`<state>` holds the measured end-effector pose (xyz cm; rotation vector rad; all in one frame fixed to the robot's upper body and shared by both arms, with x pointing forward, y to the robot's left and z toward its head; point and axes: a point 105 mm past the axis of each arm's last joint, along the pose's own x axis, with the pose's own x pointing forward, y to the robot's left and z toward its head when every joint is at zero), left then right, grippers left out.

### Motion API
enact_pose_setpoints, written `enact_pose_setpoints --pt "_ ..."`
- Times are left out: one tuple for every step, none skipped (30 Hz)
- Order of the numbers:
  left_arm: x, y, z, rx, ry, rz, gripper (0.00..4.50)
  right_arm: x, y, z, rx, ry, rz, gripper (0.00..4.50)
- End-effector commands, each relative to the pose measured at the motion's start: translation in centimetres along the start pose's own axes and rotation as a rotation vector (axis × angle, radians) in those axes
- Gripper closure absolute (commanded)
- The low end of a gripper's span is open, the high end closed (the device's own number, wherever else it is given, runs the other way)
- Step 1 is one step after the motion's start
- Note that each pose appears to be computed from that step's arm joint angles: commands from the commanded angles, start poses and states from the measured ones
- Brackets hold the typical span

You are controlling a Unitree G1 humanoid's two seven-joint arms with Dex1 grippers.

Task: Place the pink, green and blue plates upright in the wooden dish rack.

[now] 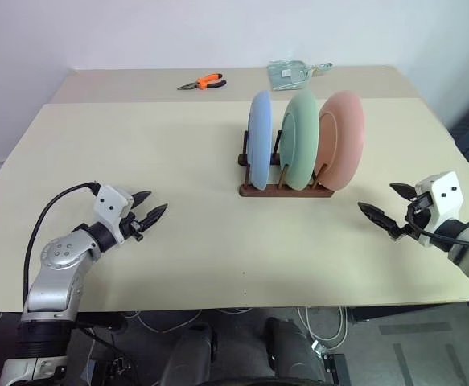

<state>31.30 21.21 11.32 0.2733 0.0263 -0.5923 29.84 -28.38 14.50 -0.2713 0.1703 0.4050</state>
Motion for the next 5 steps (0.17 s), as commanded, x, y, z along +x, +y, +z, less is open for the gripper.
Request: enact_pose_setpoints --pt "-0.21 -0.49 0.95 0.013 -0.022 -0.022 1.92 0.31 0.19 0.22 -0.031 -0.020 0.023 0.02" --pt "-0.23 -0.72 0.92 0.008 -0.020 -0.029 1.92 0.42 0.25 -0.02 -0.048 -0.010 0.027 0.02" --pt "-0.20 -0.90 0.89 0.004 -0.020 -0.032 1.92 0.62 0.30 -0.10 -0.053 -0.010 0.028 0.02" --pt "-0.11 -1.06 0.85 -0.001 -0.020 -0.035 1.92 0.89 0.36 -0.14 -0.062 -0.010 0.031 0.02" --pt "0.01 -1.16 0.82 -0.004 -0.021 -0.035 1.92 1.10 0.36 -0.15 -0.066 -0.011 0.033 0.02"
